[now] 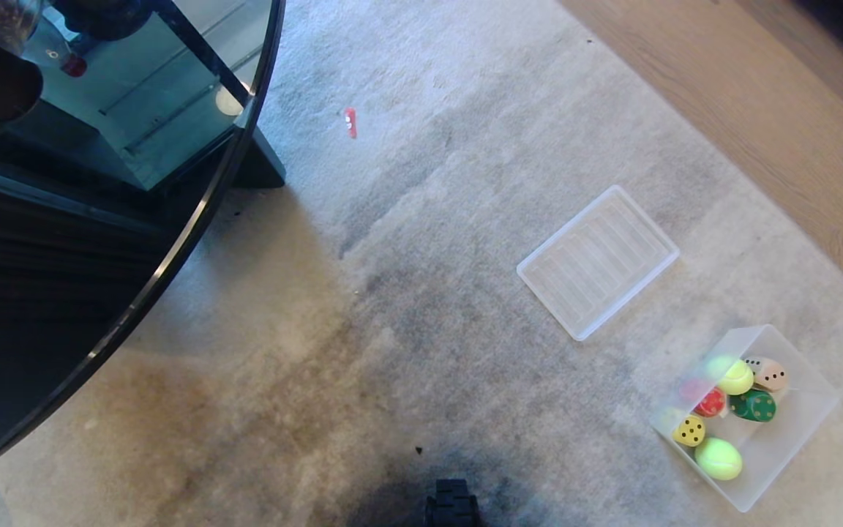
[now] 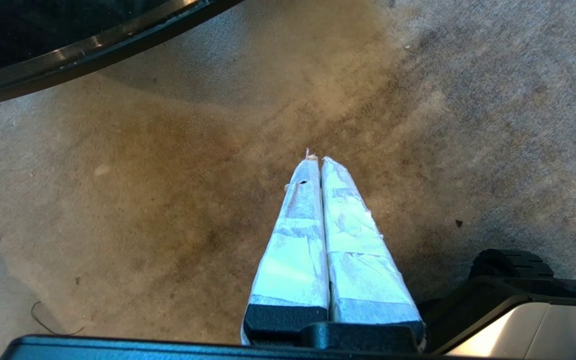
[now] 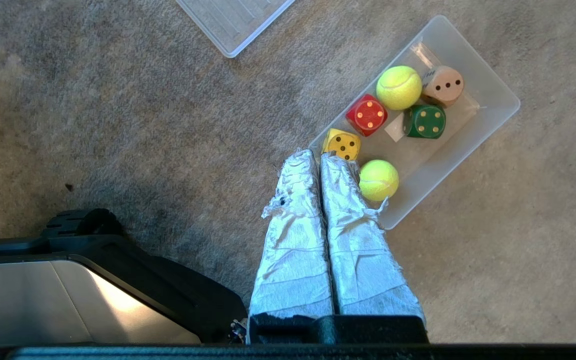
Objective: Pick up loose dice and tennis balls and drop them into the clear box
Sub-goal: Close the lid
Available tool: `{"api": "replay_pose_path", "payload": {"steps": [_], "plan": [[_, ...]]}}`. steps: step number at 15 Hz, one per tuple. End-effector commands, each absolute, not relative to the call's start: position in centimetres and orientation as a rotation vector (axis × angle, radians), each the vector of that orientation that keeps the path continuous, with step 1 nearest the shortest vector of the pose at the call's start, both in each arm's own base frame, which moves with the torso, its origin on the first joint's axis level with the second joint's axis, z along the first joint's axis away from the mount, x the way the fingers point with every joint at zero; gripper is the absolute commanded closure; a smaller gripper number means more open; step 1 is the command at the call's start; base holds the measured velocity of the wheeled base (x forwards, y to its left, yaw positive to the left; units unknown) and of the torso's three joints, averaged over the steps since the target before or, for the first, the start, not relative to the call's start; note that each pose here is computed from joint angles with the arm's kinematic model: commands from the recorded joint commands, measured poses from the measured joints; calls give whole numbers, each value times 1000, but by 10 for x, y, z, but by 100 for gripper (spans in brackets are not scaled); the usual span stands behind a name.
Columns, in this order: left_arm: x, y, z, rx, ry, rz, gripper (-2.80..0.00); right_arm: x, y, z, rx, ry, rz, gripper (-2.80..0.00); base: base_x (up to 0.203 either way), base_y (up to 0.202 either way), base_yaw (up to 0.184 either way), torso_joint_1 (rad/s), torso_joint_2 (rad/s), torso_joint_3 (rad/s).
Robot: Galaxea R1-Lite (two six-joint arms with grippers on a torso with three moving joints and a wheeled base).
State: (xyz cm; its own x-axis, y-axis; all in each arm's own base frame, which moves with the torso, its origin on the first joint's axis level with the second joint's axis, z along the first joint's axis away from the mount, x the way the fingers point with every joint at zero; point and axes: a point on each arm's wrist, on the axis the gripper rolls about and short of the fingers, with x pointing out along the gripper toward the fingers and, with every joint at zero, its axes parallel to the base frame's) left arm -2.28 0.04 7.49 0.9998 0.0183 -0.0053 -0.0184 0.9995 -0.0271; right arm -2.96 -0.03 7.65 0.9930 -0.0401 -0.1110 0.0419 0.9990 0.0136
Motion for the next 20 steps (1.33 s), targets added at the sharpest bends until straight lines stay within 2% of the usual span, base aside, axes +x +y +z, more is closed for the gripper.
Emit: {"api": "replay_pose_path", "payload": {"steps": [1,3,6,8,11,16,20], "plan": [[-23,0,75,-31,6,20,0,-30,0,76,16,112,-43,0,0,0,0,3,-2,-42],[-23,1,75,-59,5,27,0,-30,0,78,17,114,-50,0,0,0,0,1,1,-19],[-23,1,75,-90,5,29,0,-20,-1,113,31,183,-52,0,0,0,0,0,0,0],[-23,1,75,-90,5,29,0,10,-1,147,81,311,-61,0,0,0,0,0,0,0],[-23,1,75,-90,5,29,0,95,-4,176,204,428,-133,0,0,0,0,0,0,0],[-23,1,75,-90,5,29,0,234,-16,155,410,395,-258,0,0,0,0,0,0,0],[-23,1,75,-90,5,29,0,294,-21,108,619,373,-319,0,0,0,0,0,0,0]]}}
